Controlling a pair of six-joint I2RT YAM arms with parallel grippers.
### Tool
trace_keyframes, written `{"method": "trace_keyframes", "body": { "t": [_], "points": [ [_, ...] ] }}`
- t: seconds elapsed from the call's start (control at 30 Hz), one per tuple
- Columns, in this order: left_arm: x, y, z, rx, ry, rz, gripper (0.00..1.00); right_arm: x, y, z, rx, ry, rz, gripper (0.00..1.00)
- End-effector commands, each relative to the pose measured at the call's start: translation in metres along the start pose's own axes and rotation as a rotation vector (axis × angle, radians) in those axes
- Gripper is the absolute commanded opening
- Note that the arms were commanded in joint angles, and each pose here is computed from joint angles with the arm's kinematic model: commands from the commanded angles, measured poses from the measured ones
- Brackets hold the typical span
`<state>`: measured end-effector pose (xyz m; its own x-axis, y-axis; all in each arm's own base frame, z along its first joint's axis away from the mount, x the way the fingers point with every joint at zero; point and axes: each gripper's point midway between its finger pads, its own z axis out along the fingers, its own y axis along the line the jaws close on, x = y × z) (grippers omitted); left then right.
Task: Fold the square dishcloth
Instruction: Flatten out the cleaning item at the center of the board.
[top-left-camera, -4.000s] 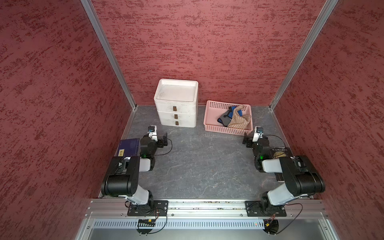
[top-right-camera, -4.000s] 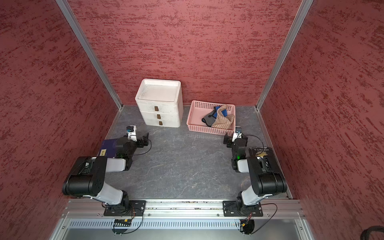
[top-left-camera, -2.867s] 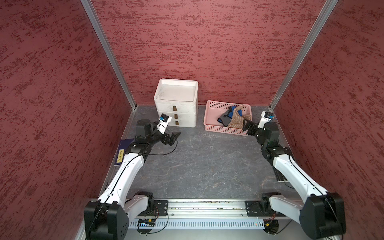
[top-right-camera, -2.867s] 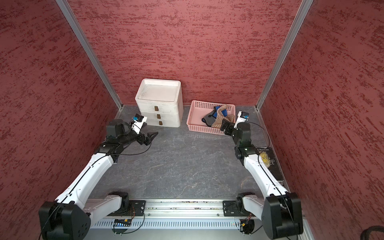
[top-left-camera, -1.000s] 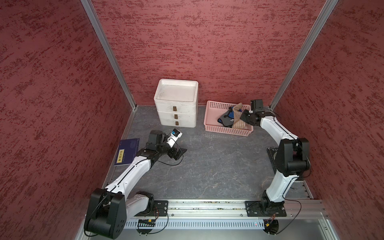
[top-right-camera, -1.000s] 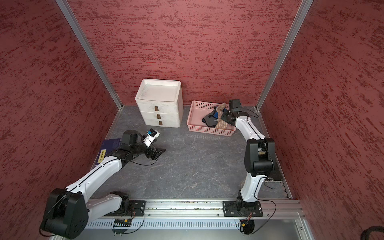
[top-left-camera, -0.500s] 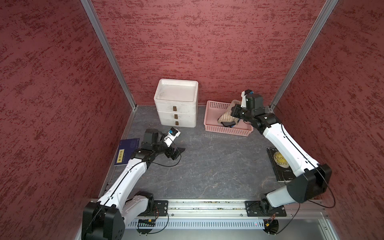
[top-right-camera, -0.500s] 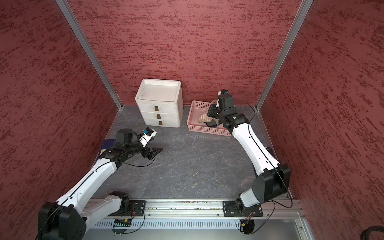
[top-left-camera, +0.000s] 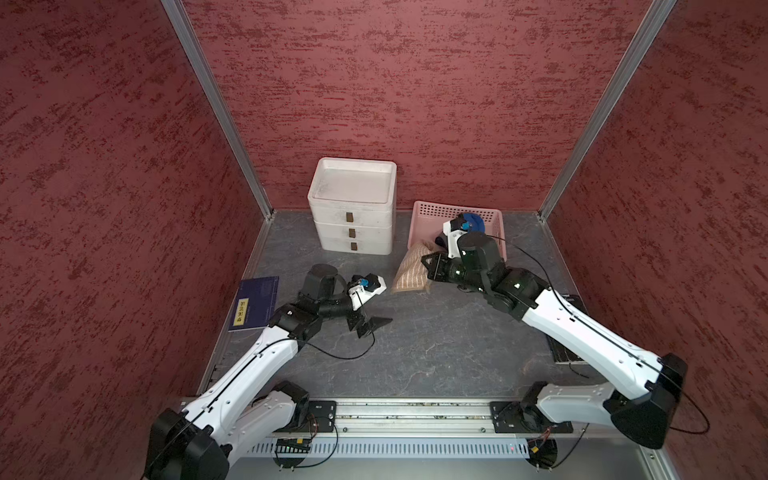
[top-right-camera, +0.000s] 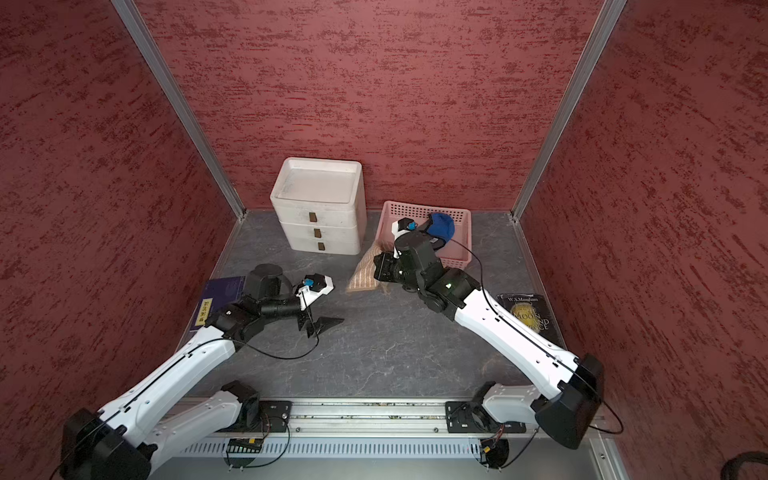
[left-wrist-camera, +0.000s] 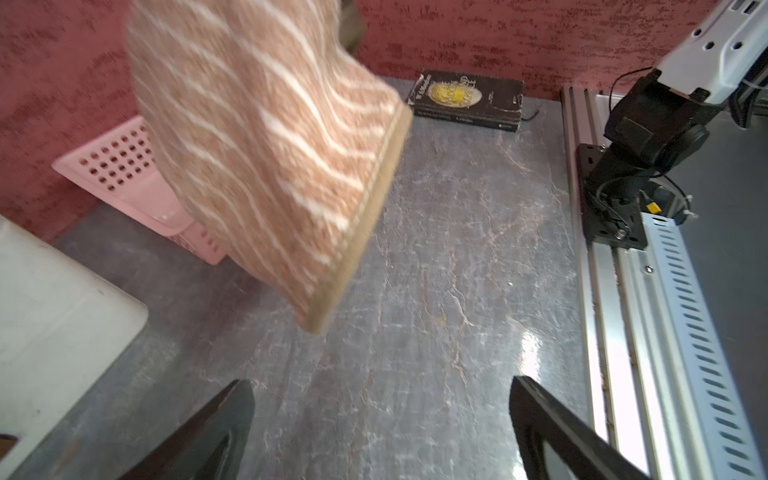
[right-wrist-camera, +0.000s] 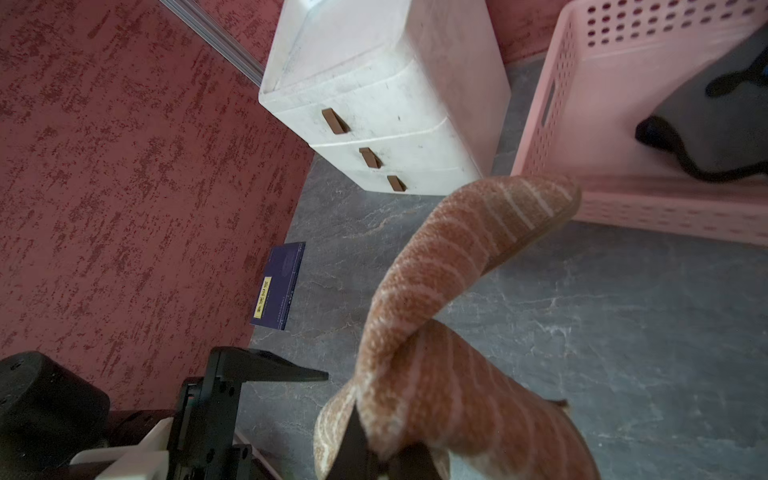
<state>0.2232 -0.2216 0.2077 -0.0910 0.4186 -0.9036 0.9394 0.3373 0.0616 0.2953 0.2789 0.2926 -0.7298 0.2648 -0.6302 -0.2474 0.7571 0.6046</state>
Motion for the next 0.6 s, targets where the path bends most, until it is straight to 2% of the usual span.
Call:
{"method": "trace_keyframes", "body": {
  "t": [0.0,0.1,0.23,0.33,0.4,0.5,0.57],
  "points": [
    [-0.015,0.006,-0.001,-0.061,-0.115,0.132,0.96,0.001,0.015,-0.009,-0.066,-0.040,0.085,0.00],
    [-0.008,-0.002,0.004,-0.035,-0.127,0.177,0.91,0.018,0.022,-0.009,-0.097,-0.014,0.100,0.00],
    [0.002,-0.015,0.015,0.034,-0.087,0.185,0.85,0.036,0.035,-0.006,-0.116,0.012,0.099,0.00],
    [0.005,-0.015,0.020,0.041,-0.074,0.180,0.81,0.043,0.047,-0.007,-0.141,0.010,0.101,0.00],
    [0.003,-0.010,0.021,0.013,-0.082,0.190,0.74,0.046,0.052,-0.008,-0.146,0.005,0.094,0.00],
    [0.000,0.009,0.017,-0.108,-0.087,0.243,0.52,0.052,0.052,-0.008,-0.133,0.015,0.088,0.00],
    [-0.001,0.017,0.007,-0.188,-0.079,0.312,0.20,0.053,0.042,-0.008,-0.090,0.012,0.077,0.00]
  ]
}}
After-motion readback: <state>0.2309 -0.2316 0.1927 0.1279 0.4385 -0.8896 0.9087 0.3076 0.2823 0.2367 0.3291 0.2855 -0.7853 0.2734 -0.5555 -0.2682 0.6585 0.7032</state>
